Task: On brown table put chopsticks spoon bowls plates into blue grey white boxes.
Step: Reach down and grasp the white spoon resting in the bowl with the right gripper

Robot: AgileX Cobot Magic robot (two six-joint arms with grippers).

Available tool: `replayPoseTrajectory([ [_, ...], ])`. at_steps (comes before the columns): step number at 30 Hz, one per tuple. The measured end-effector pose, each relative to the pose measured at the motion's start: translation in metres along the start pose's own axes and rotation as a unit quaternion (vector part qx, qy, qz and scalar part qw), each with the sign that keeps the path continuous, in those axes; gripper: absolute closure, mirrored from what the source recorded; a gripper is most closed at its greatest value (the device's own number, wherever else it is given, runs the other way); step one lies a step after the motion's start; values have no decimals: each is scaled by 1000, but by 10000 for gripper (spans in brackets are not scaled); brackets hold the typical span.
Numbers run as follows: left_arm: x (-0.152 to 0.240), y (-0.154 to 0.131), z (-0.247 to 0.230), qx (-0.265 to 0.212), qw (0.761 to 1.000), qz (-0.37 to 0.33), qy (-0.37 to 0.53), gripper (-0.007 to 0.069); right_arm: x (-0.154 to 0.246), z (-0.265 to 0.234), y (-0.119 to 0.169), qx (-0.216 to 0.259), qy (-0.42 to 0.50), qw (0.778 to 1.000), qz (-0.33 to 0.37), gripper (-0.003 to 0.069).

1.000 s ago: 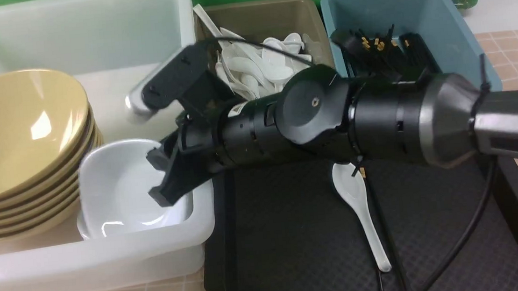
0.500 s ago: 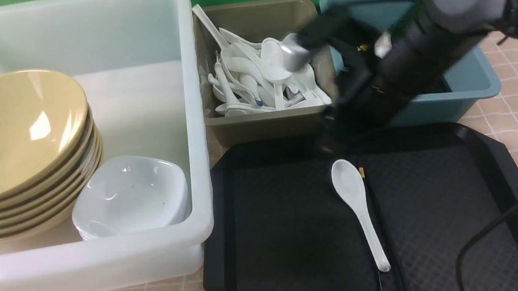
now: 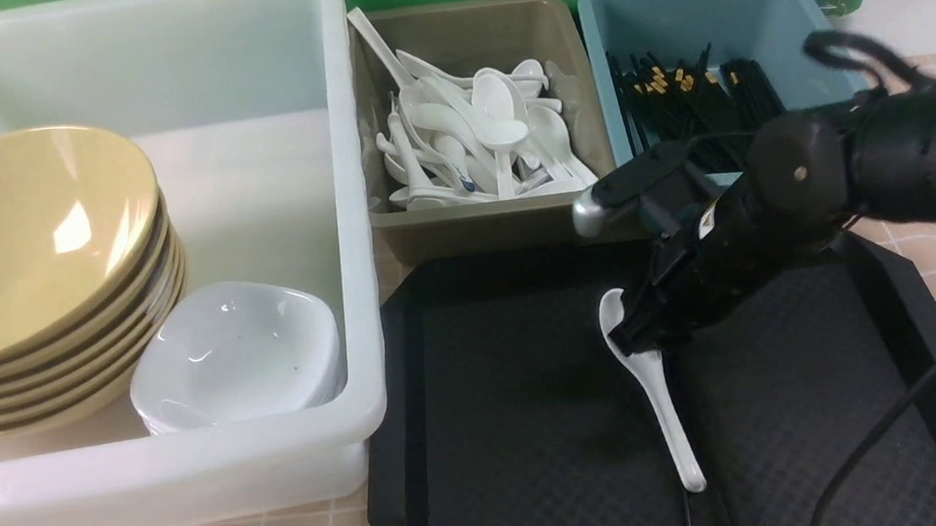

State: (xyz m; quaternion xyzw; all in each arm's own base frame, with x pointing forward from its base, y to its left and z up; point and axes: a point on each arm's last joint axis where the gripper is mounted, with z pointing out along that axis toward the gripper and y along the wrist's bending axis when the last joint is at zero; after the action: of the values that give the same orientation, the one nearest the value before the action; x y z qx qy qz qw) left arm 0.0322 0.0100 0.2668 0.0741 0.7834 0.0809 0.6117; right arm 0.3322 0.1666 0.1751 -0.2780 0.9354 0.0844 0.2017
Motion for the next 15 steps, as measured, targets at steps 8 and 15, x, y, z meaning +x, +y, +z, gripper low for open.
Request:
replayPoseTrajectory([
  [8,0,0,0,0,1000,0,0,620,0,-6,4,-7,1,1000,-12,589],
  [15,0,0,0,0,1000,0,0,620,-24,-81,11,-1,-86,996,-37,590],
])
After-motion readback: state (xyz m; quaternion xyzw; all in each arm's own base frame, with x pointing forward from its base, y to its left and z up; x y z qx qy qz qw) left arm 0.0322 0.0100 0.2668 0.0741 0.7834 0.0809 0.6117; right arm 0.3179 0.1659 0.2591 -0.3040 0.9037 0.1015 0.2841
